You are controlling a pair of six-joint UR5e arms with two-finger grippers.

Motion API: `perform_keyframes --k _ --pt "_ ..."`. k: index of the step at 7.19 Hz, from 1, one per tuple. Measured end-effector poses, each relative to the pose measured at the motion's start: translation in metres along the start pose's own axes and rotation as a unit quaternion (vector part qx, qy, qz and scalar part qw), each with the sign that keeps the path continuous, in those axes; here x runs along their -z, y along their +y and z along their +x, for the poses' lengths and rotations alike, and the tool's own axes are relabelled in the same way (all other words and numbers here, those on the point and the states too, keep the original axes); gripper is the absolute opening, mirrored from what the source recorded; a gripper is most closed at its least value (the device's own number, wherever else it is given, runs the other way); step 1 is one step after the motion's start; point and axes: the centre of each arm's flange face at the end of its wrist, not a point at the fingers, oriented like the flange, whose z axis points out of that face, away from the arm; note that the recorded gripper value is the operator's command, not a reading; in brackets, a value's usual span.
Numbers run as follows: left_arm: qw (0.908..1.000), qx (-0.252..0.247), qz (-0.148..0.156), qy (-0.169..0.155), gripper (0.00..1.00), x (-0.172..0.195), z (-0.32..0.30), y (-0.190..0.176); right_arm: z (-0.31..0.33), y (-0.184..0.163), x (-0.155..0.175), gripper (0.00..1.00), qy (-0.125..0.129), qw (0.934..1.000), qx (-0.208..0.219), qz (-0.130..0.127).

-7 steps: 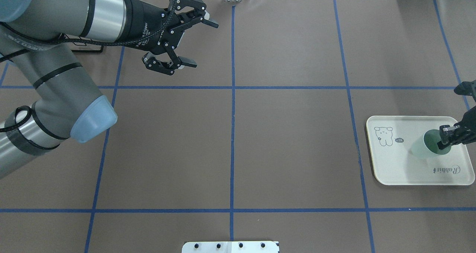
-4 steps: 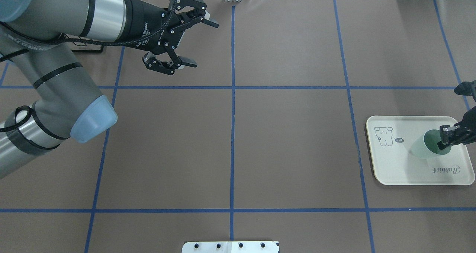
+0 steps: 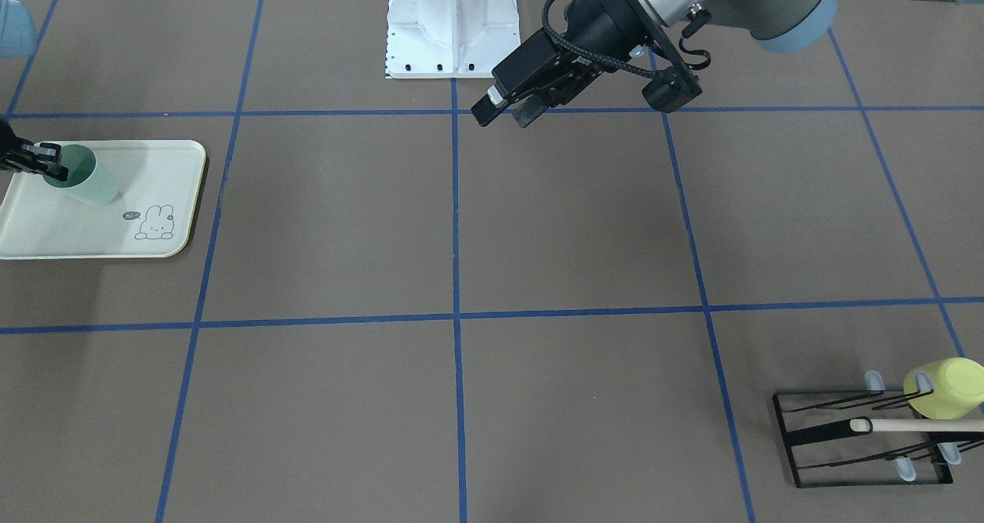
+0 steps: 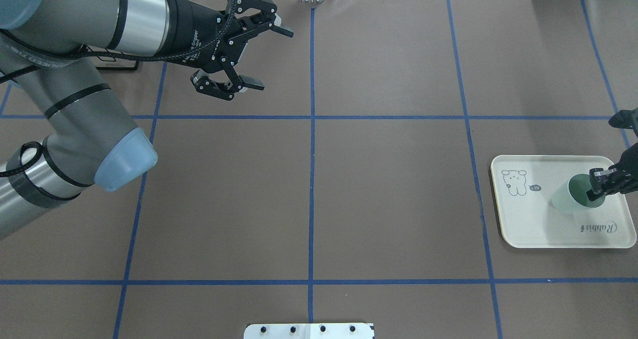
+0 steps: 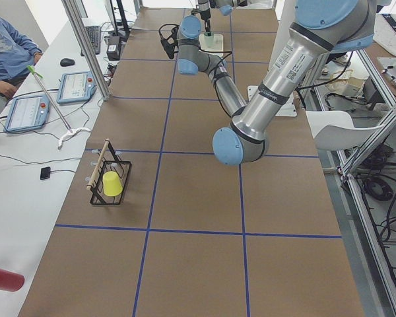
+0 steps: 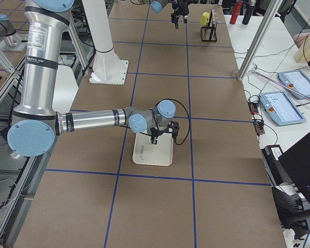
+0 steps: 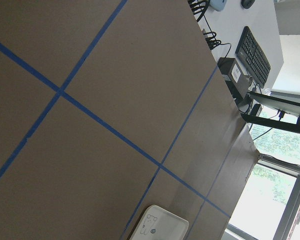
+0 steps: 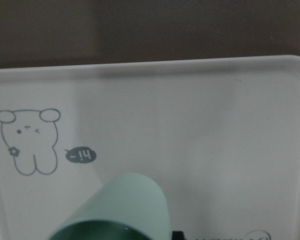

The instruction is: Left arm grabs green cup and hands to right arm on tray

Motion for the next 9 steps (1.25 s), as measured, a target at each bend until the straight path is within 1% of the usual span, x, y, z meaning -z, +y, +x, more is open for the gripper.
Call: perform_keyframes --k 1,2,3,4,7,8,9 --pt "1.0 0.0 0.0 0.0 1.0 0.0 0.0 0.0 0.0 0.0 -0.001 0.07 0.001 1.0 0.0 0.0" --pt "1.0 0.001 0.0 0.0 1.0 0.0 0.0 0.0 0.002 -0.001 -0.001 0.17 0.004 1.0 -0.001 0.001" --pt "1.0 0.0 0.0 0.0 1.0 0.0 0.0 0.0 0.003 -0.001 -0.002 0.4 0.006 1.0 -0.001 0.002" --pt "1.0 0.0 0.0 0.0 1.0 0.0 0.0 0.0 0.003 -0.001 -0.002 0.99 0.007 1.0 -0.002 0.002" --pt "1.0 0.0 0.0 0.001 1.0 0.0 0.001 0.001 0.006 -0.002 0.002 1.0 0.006 0.9999 -0.005 0.007" --pt "1.0 0.001 0.001 0.0 1.0 0.0 0.003 0.001 0.008 -0.004 0.01 1.0 0.003 0.9998 -0.008 0.016" --pt "1.0 0.002 0.002 -0.001 1.0 -0.001 0.004 0.002 0.013 -0.006 0.025 1.0 -0.003 0.9995 -0.01 0.031"
